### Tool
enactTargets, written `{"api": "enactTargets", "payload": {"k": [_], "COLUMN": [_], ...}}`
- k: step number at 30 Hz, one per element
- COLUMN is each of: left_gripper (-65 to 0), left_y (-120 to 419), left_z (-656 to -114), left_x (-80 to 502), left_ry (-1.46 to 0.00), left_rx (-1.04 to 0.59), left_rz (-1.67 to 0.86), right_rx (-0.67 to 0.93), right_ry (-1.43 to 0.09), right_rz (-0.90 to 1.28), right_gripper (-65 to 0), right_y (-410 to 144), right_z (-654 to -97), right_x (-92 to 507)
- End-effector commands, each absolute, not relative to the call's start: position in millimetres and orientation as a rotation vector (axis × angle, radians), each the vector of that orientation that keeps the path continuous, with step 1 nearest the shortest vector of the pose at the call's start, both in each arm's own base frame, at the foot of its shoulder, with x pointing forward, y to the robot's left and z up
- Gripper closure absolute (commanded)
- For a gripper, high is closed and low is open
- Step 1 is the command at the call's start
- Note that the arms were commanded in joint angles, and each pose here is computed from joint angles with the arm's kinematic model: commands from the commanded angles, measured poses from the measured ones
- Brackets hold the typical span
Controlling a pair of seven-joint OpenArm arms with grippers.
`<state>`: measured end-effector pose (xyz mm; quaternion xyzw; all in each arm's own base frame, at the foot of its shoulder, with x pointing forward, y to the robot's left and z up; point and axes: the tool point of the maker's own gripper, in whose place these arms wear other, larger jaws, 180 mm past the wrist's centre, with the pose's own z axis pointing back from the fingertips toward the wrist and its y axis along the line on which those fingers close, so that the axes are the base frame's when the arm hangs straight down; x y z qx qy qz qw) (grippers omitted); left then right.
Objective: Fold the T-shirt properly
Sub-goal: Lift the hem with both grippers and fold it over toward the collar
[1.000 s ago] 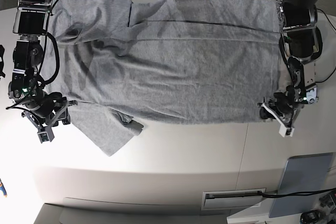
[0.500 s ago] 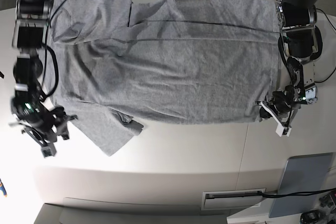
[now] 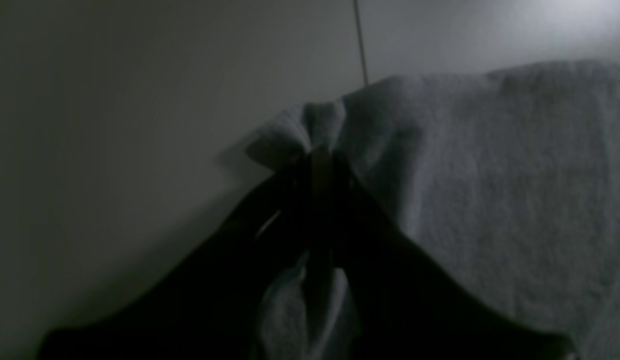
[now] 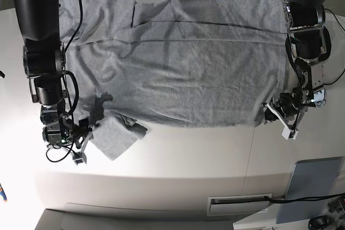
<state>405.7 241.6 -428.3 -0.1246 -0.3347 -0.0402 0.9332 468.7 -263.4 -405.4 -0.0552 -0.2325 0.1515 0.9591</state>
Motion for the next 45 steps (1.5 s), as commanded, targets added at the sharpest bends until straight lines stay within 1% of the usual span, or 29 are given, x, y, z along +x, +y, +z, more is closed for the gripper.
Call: {"api": "enactTargets", "payload": {"k": [1,6,12,16,20,23,26,33,34,35,36,38,39,42,45], "left_gripper": [0.0,0.0,0.0,0.0,0.0,0.0,0.0,0.0,0.0,0.0,0.0,0.0,0.0,0.0,0.0], "left_y": [247.1,246.8,247.4,246.9,246.9,246.9,246.9,246.8,246.8,246.7,246.7,246.4,246.3,246.6,246.9], "left_z": [-428.7,-428.6,-429.3,-430.1,-429.9,-429.8,-429.9,-429.8,-429.4,-428.7,-427.6,-424.9,-422.9,-416.6,-408.6], "left_x": [403.4,403.6,402.7,402.0,402.3,402.3,402.2,402.4,402.8,403.8,405.1,408.5,410.6,417.3,420.0], "left_ry": [-0.651,-0.653,-0.649,-0.648,-0.649,-0.649,-0.648,-0.649,-0.652,-0.659,-0.668,-0.693,-0.708,-0.749,-0.752], "left_rx": [-0.229,-0.23,-0.228,-0.229,-0.229,-0.23,-0.229,-0.23,-0.231,-0.231,-0.232,-0.234,-0.237,-0.253,-0.24], "left_rz": [-0.101,-0.101,-0.101,-0.1,-0.1,-0.1,-0.1,-0.1,-0.1,-0.099,-0.098,-0.095,-0.091,-0.048,-0.062], "right_rx": [-0.135,-0.15,-0.155,-0.171,-0.175,-0.116,-0.041,-0.022,-0.026,-0.034,-0.048,-0.081,-0.095,-0.162,-0.181], "right_ry": [-0.496,-0.471,-0.555,-0.562,-0.551,-0.52,-0.53,-0.525,-0.518,-0.511,-0.502,-0.486,-0.486,-0.513,-0.532], "right_rz": [0.3,0.3,0.295,0.281,0.265,0.284,0.272,0.266,0.268,0.275,0.285,0.307,0.313,0.299,0.298], "right_gripper": [-24.5,-24.5,-24.5,-24.5,-24.5,-24.5,-24.5,-24.4,-23.4,-19.8,-15.1,-3.0,0.0,0.0,0.0], "right_y": [-271.5,-279.5,-283.5,-292.7,-301.9,-292.5,-279.3,-273.5,-274.3,-275.5,-277.4,-281.5,-282.6,-293.1,-298.5], "right_z": [-386.9,-394.3,-379.5,-367.7,-368.7,-377.5,-383.4,-385.8,-387.5,-389.1,-391.5,-396.9,-399.7,-399.7,-387.2], "right_x": [481.3,472.6,487.8,492.8,488.1,479.5,476.5,475.4,473.7,472.2,470.1,466.1,465.0,468.4,474.9]}}
